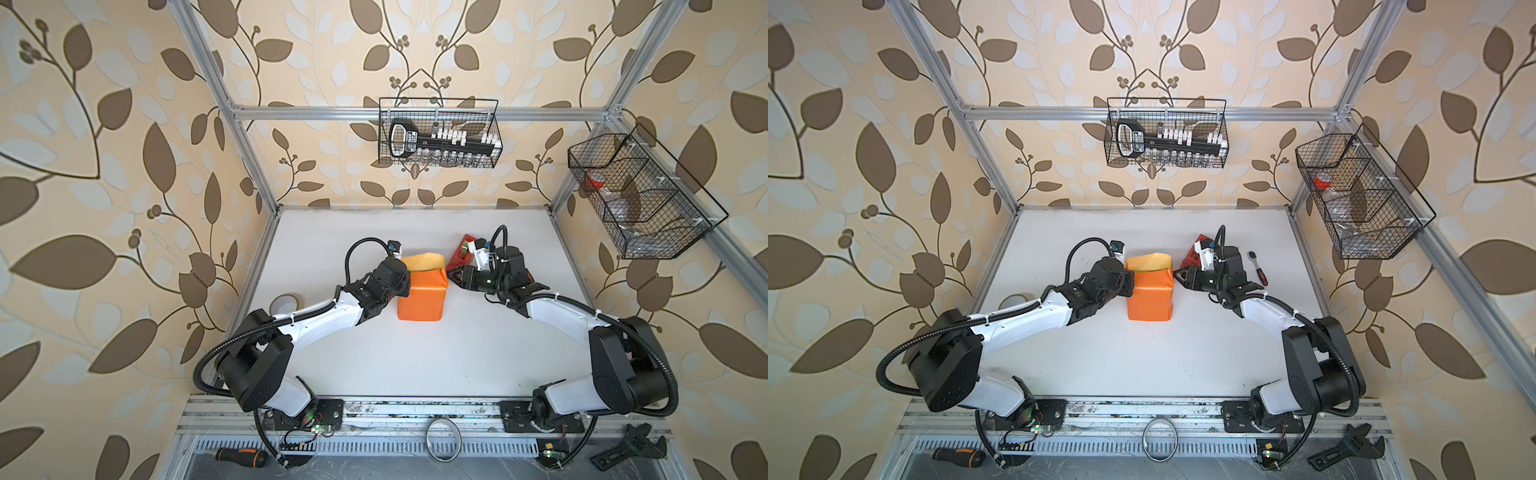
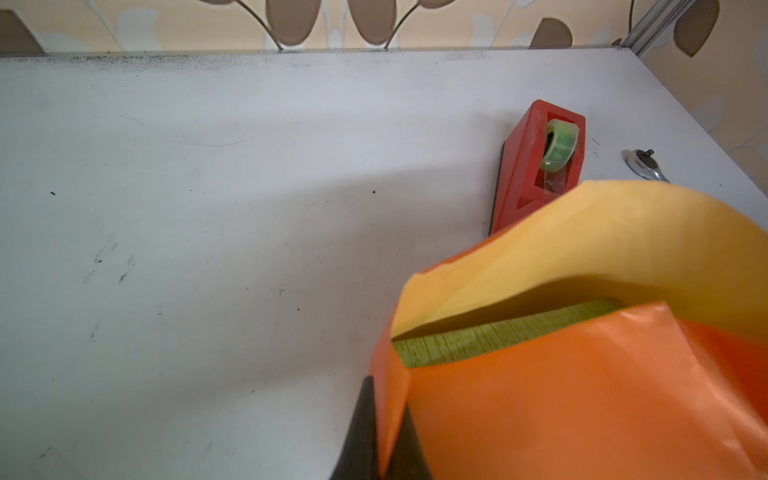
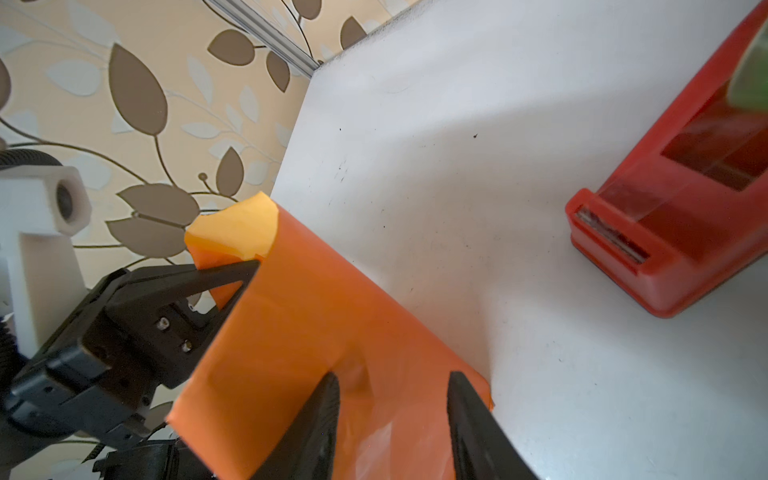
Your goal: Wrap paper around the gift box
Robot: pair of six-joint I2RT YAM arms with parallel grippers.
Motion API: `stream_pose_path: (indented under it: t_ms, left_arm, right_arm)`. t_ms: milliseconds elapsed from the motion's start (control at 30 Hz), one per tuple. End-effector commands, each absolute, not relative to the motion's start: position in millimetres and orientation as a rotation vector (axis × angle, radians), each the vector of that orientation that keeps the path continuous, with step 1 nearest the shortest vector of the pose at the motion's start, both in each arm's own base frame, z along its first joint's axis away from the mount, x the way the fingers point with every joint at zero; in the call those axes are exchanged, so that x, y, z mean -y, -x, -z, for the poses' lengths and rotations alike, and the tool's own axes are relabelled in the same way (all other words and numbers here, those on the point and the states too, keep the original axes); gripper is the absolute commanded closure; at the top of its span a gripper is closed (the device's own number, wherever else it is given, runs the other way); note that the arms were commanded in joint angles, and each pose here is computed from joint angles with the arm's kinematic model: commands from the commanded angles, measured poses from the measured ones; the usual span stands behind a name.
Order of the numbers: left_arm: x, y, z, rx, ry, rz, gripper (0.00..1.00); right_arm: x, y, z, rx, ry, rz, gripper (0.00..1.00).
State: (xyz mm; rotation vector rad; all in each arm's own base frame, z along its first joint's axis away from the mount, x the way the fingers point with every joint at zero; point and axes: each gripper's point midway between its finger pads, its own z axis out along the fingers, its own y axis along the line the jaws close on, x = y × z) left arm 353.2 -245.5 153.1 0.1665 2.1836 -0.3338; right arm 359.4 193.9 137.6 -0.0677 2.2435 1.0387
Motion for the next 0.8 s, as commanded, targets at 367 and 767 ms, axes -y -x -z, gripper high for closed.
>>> stream_pose_path:
  t_ms: [367, 767]
  left_arm:
    - [249.4, -349.4, -165.2, -2.151, -0.189, 0.356, 1.0]
    - [248.5, -348.7, -163.3, -2.154, -0.188, 0.354, 1.0]
  right_arm:
    - [-202.9, -359.6, -156.3, -2.196, 0.108, -1.028, 0.49]
    - [-218.4, -355.8, -146.7, -2.217, 0.131, -1.033, 0.43]
